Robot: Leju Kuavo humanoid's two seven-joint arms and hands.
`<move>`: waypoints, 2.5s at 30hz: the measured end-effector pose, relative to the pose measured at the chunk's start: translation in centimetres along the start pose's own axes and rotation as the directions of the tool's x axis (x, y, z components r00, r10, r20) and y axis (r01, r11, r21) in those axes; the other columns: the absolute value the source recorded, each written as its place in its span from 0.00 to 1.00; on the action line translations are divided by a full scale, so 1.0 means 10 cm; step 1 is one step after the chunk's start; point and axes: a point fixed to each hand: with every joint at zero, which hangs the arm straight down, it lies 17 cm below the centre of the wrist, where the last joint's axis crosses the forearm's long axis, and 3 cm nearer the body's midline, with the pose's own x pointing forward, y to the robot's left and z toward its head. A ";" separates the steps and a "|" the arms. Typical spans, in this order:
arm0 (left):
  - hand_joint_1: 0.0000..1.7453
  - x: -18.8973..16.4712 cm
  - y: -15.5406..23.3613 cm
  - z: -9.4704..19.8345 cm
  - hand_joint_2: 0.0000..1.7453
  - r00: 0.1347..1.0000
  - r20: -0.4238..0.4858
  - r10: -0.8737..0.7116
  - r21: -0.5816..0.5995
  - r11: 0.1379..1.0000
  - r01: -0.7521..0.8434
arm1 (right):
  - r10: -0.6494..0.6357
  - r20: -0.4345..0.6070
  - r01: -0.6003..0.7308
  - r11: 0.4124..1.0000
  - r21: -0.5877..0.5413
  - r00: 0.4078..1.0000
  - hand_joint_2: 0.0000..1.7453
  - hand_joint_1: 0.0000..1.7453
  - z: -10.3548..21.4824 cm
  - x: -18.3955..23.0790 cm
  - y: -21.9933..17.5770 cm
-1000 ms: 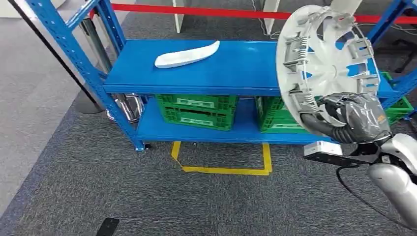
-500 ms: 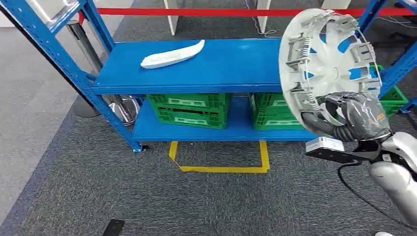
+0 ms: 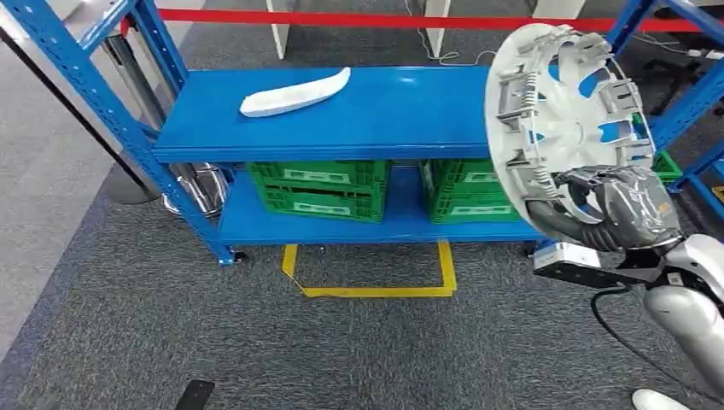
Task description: Take the parts from the cabinet and place them on the table.
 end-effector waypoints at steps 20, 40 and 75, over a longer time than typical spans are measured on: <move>0.00 -0.04 -0.03 0.02 1.00 1.000 -0.006 -0.005 -0.009 1.000 0.005 | -0.019 -0.026 0.020 0.999 0.036 0.999 1.00 1.00 0.24 -0.01 0.17; 0.00 -0.01 -0.03 0.01 1.00 1.000 0.000 -0.008 -0.017 1.000 0.008 | -0.007 -0.028 0.008 1.000 0.029 1.000 1.00 1.00 0.29 -0.03 0.12; 0.00 0.08 0.38 -0.12 1.00 0.998 0.015 0.064 0.098 0.993 -0.065 | 0.132 0.199 -0.120 0.990 -0.071 0.971 1.00 1.00 -0.32 0.57 -0.57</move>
